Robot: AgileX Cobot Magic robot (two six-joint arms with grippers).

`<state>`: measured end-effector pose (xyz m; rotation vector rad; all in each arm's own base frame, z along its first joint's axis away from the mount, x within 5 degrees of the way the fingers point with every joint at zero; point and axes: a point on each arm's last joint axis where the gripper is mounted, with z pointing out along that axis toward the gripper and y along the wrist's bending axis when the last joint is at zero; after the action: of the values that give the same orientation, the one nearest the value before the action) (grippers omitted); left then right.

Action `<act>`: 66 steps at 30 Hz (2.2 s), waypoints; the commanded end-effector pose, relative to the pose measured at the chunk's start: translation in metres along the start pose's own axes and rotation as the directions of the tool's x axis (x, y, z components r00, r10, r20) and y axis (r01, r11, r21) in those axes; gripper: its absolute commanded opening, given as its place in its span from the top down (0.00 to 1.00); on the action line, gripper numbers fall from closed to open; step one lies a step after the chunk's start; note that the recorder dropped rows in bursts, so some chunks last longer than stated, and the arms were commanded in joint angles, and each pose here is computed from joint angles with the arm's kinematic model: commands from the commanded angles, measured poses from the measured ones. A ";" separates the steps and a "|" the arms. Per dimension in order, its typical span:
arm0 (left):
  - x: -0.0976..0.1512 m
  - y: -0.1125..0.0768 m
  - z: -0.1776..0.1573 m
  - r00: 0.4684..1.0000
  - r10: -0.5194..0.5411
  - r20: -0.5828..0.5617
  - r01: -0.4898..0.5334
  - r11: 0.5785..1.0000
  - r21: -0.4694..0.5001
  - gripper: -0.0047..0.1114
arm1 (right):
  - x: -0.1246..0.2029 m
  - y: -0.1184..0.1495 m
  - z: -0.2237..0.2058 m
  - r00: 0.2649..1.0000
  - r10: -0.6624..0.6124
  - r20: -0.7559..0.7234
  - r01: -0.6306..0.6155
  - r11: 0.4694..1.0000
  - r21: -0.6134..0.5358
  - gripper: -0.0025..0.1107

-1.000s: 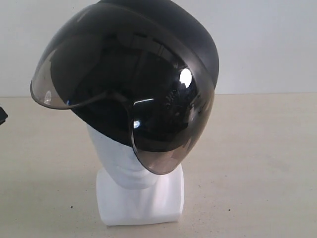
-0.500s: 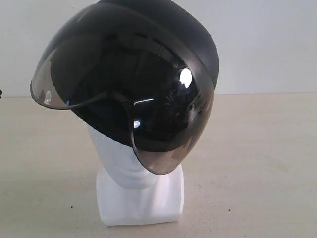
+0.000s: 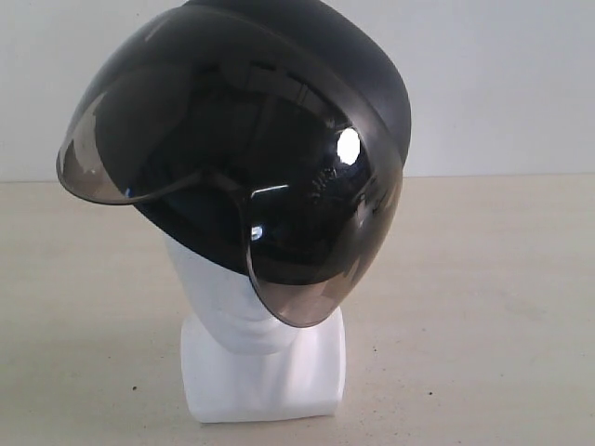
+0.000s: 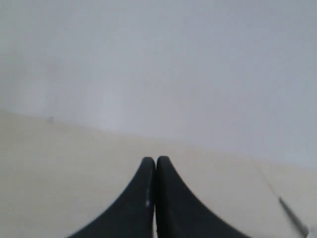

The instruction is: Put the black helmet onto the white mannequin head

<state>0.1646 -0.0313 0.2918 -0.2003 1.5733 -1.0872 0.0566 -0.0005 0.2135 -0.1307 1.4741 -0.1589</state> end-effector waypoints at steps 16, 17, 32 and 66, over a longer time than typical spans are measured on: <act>-0.041 -0.039 0.014 0.876 0.428 -0.222 -0.440 0.898 -0.009 0.92 | -0.155 -0.031 -0.003 0.959 0.267 0.093 -0.269 0.963 0.007 0.98; -0.047 -0.044 0.016 0.865 0.432 -0.254 -0.454 0.891 -0.032 0.92 | -0.164 -0.032 0.002 0.954 0.296 0.044 -0.296 0.955 0.003 0.98; -0.019 -0.097 0.030 0.787 0.524 -0.327 -0.412 0.840 0.353 0.92 | -0.134 0.007 0.086 0.688 0.197 -0.698 -0.366 0.925 -0.099 0.98; -0.019 -0.117 0.008 0.746 0.649 -0.149 -0.589 0.748 0.306 0.92 | -0.130 0.010 0.094 0.670 0.195 -0.716 -0.370 0.925 -0.093 0.98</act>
<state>0.1277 -0.0883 0.3933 0.6725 1.5099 -0.7360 0.1387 0.0327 0.3438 -0.0164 2.2790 0.2635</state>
